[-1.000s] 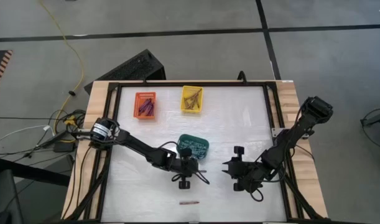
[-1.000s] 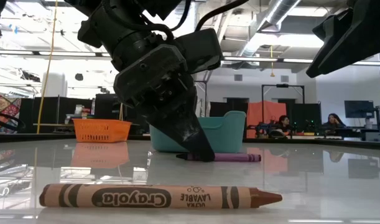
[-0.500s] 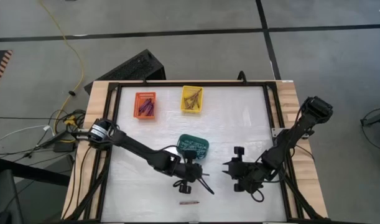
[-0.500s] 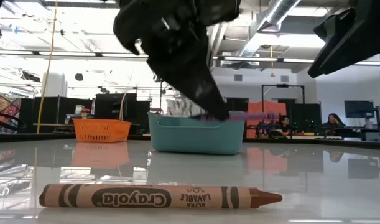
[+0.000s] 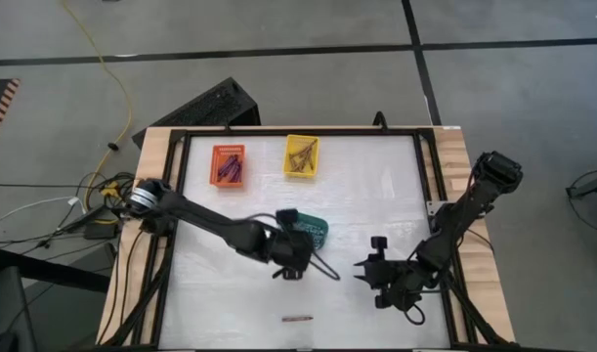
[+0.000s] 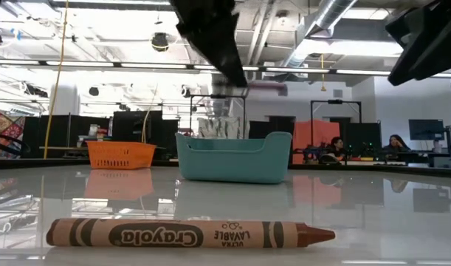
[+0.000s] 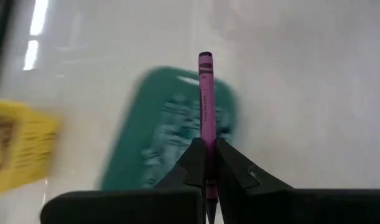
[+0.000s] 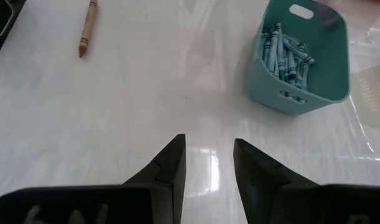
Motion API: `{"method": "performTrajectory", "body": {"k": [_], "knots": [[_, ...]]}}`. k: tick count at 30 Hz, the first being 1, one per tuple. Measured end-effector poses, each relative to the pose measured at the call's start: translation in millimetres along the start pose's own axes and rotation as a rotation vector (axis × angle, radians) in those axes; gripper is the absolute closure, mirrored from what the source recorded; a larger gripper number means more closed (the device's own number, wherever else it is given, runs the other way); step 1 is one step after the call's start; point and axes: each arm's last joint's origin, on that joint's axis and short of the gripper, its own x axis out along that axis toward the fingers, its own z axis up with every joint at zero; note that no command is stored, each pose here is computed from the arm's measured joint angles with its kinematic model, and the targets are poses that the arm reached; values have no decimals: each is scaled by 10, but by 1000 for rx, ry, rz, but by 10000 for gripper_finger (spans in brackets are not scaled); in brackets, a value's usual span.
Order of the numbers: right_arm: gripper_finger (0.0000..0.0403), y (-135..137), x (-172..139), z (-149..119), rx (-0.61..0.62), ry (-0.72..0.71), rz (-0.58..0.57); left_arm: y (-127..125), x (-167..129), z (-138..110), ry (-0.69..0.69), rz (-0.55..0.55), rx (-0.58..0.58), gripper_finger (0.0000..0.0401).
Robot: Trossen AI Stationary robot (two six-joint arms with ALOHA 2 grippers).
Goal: Sort crayons
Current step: Put the violet crayon into the orange bin
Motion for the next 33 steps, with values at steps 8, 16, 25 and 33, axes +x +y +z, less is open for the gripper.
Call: {"method": "performTrajectory", "body": {"k": [8,16,25,33], "knots": [[275,54,-62,-40,-32,-15,-4,458,-518,86,-65,150,-85,401],[275,83,-96,-61,-46,-23,-6,889,-830,-48,3,352,-199,401],[275,106,-119,-75,-55,-26,4,1346,-873,-497,71,509,-386,401],[275,146,-162,-100,-73,-33,18,1766,-874,-1180,58,530,-649,401]]}}
